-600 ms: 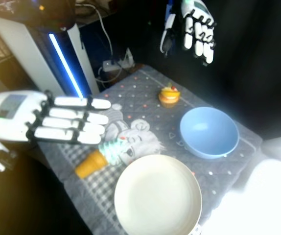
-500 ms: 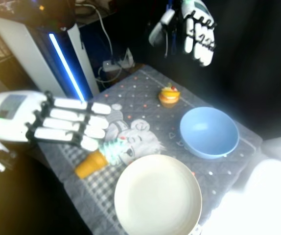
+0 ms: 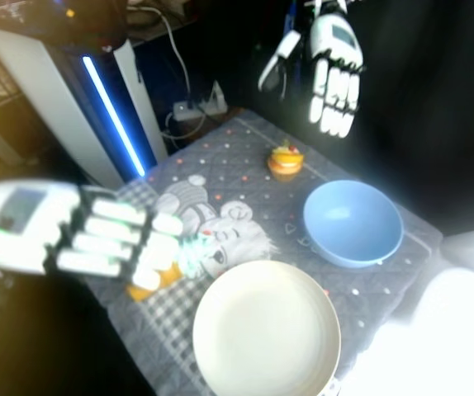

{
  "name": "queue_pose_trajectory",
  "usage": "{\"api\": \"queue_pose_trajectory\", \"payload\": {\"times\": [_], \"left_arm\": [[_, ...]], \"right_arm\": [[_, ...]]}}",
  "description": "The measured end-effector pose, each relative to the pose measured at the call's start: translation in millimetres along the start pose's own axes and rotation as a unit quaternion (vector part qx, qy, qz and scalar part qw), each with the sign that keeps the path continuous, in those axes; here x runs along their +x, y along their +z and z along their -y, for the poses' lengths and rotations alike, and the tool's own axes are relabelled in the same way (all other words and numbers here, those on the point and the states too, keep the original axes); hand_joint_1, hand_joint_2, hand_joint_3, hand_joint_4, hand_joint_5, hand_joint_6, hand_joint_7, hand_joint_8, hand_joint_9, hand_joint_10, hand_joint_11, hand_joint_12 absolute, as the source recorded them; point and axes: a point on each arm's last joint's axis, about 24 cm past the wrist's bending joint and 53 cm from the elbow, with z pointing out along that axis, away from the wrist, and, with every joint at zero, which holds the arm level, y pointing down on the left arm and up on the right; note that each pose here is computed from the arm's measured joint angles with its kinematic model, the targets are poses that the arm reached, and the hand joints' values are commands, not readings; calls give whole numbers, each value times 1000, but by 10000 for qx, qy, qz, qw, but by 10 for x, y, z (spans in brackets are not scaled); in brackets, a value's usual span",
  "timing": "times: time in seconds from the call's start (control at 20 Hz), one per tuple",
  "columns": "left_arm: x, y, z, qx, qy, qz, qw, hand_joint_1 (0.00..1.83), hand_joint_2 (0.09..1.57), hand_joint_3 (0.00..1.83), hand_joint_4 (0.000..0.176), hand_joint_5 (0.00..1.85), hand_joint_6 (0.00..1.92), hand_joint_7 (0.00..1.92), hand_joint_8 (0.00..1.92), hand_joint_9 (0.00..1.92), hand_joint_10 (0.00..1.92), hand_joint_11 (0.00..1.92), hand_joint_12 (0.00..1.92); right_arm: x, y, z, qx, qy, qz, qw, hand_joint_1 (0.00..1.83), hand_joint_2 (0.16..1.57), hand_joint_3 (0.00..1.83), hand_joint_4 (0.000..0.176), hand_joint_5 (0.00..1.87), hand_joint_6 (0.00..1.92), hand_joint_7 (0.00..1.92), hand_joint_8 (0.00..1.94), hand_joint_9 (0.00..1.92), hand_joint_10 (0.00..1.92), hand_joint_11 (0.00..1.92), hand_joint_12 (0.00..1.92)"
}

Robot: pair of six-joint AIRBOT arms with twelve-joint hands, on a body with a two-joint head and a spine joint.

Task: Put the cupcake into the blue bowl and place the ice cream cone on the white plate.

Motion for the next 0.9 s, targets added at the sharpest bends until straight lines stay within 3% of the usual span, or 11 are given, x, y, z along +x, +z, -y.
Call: {"api": "queue_pose_trajectory", "payload": {"times": [0.05,0.1,0.2,0.25,0.45,0.6,0.65,0.7,0.9], "left_arm": [[17,38,1,-4,16,-84,10000,550,916,0,71,92,5,212,5,217,5,149,210],[23,69,5,-8,95,-163,9998,592,931,3,24,107,10,213,5,216,4,158,217],[71,123,28,-10,105,-327,9994,630,942,1,0,148,4,243,4,225,2,66,443],[108,125,29,-23,180,-431,9989,620,930,1,0,172,2,267,2,250,1,43,553],[150,123,-8,-123,324,-651,9973,606,921,1,0,251,0,322,0,323,3,15,768],[179,173,21,-130,431,-813,9957,597,892,0,0,259,0,358,1,373,6,11,859],[185,209,68,-79,463,-870,9951,585,890,0,0,257,0,361,1,386,8,21,870],[202,246,116,-13,467,-931,9946,577,871,0,0,269,0,372,1,411,6,63,839],[288,278,137,17,551,-1103,9924,540,875,1,0,296,0,393,0,435,1,147,694]], "right_arm": [[30,9,2,5,-38,-63,10000,529,658,0,37,256,9,272,9,215,11,0,940],[52,32,-1,6,-123,-128,9998,514,646,0,39,267,11,277,9,226,13,0,946],[62,114,-44,-41,-212,-206,9996,489,641,0,18,294,1,293,0,258,3,34,946],[58,158,-86,-102,-335,-246,9991,504,638,0,0,291,0,288,0,253,0,27,929],[108,354,-185,-271,-405,-427,9979,523,608,2,0,307,4,297,1,255,0,41,890],[220,400,-153,-210,-461,-596,9969,517,614,0,1,319,0,322,0,270,0,43,1012],[210,401,-127,-166,-436,-587,9972,536,608,0,15,315,0,315,0,261,0,10,1052],[207,400,-115,-148,-433,-587,9972,553,627,4,0,309,0,327,3,279,5,1,1090],[258,434,-133,-157,-379,-631,9972,601,666,15,0,257,0,290,0,269,0,0,1083]]}}
